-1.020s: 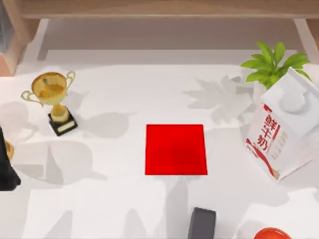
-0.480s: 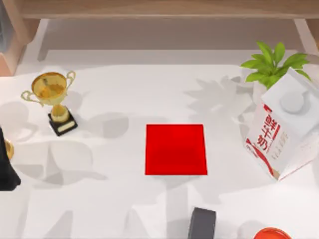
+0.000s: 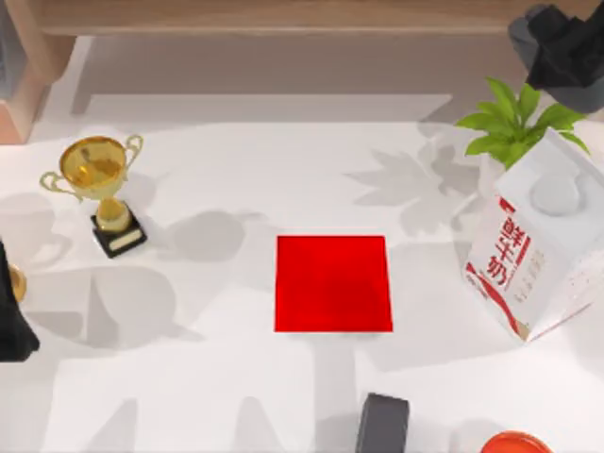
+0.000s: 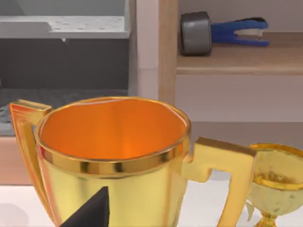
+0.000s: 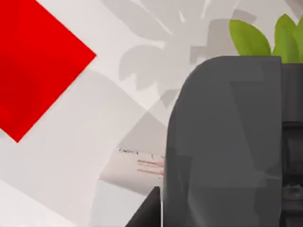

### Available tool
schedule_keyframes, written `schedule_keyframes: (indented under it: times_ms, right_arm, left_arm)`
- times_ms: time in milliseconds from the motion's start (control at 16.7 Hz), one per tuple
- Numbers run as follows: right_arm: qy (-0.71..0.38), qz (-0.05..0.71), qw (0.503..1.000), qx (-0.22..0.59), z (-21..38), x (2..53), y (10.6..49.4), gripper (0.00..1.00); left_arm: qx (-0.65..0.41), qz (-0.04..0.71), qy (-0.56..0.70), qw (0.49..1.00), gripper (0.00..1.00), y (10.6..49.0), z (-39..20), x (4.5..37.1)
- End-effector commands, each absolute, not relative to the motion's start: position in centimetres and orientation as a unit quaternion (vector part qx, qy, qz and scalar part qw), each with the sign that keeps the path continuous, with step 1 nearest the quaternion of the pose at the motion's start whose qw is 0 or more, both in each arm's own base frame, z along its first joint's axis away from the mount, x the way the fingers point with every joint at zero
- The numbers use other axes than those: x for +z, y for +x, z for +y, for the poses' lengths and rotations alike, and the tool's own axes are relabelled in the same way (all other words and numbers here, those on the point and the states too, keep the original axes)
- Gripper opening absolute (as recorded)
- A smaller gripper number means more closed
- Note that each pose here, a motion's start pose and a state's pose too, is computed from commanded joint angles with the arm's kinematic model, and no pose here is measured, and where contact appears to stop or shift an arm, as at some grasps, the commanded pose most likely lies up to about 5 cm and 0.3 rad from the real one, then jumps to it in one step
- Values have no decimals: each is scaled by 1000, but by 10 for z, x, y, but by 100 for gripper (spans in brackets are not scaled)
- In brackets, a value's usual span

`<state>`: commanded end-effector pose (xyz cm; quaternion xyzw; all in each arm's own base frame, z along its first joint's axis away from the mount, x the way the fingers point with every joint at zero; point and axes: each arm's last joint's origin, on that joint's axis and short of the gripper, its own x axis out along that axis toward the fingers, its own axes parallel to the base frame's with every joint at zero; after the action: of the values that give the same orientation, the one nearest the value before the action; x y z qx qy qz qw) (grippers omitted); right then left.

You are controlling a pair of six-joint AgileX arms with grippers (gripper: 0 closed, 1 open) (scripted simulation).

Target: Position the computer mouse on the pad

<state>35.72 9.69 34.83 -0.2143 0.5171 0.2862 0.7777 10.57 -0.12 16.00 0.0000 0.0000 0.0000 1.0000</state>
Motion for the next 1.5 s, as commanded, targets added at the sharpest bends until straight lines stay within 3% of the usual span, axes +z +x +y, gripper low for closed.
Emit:
schedule_keyframes:
  times_ms: [360,780,1080,1500]
  right_arm:
    - [-60,607,770,187,189,311,370,0]
    - [8,690,722,48,273,226,367,0]
    - [6,712,702,0,299,186,361,0]
    - [8,714,701,-3,298,185,361,0]
  left_arm:
    - [0,0,0,1000,100,106,-1,160]
    - [0,0,0,1000,100,106,-1,160]
    - [0,0,0,1000,100,106,-1,160]
    - [0,0,0,1000,100,106,-1,160]
